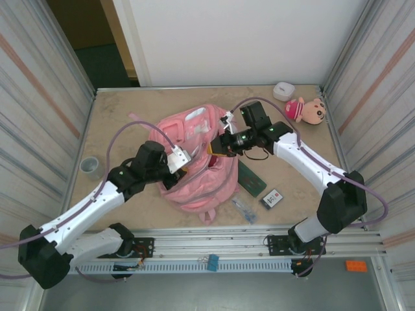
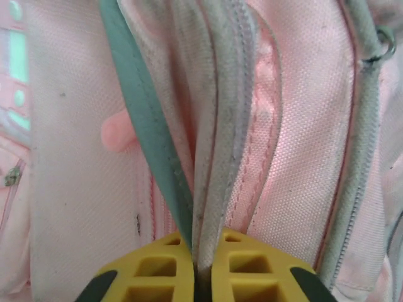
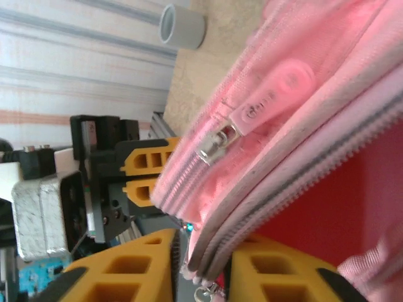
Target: Pack the student bag
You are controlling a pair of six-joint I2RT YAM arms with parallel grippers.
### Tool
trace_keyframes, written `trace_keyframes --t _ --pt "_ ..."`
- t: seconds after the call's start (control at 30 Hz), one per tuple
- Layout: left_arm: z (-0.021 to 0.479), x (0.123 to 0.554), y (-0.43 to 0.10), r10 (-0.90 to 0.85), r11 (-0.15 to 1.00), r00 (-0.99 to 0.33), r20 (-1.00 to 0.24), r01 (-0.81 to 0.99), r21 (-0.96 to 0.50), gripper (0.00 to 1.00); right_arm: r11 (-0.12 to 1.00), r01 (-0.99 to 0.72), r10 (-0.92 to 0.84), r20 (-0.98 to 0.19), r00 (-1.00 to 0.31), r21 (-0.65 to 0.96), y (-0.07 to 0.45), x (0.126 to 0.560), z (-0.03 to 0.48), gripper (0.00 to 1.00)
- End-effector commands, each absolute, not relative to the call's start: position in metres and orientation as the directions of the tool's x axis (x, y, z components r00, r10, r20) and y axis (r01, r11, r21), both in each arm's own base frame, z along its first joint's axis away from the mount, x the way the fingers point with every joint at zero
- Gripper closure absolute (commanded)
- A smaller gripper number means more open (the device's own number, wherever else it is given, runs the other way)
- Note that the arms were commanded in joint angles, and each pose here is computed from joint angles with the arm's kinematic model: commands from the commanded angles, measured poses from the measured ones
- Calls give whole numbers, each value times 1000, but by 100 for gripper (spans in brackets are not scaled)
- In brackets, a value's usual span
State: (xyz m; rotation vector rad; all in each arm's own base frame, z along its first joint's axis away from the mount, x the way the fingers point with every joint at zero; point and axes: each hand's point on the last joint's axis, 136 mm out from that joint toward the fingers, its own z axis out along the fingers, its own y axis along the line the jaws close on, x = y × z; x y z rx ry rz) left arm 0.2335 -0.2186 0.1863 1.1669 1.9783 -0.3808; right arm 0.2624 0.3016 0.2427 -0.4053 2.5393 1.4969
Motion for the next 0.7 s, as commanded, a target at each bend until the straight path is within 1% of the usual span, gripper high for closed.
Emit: trace_keyframes --t 0.0,0.03,0.1,0.13,0.23,0.3,0.37,0.43,0.5,0.67 --pt "214 240 -223 488 597 -330 -808 802 33 100 485 -440 -97 -454 -886 756 277 270 287 56" --pt "215 236 -225 471 594 -348 -811 805 -1 100 527 -456 -90 -486 -869 718 266 269 287 53" --pt "215 228 -229 442 576 -356 -824 816 -44 100 574 -499 -112 -541 -833 650 252 258 284 49" --pt "215 225 -230 432 565 -348 -832 824 -51 100 582 -524 -131 -564 -815 622 246 250 280 48" --pt "214 220 -231 432 546 -331 -839 836 -48 100 562 -612 -204 -624 -754 556 239 225 267 45" --pt "213 220 -230 438 544 -335 -834 837 -50 100 522 -696 -280 -672 -686 493 242 205 258 45" --pt "212 219 -231 443 536 -337 -831 842 -56 100 456 -772 -348 -710 -612 442 252 187 251 46" --pt "212 219 -234 441 528 -337 -832 847 -63 100 401 -816 -385 -731 -563 417 261 178 245 46" --pt "213 220 -237 432 523 -337 -836 849 -72 100 364 -836 -401 -740 -539 411 270 176 239 45" --pt "217 222 -240 423 518 -337 -841 851 -81 100 324 -862 -429 -752 -501 390 285 184 226 42"
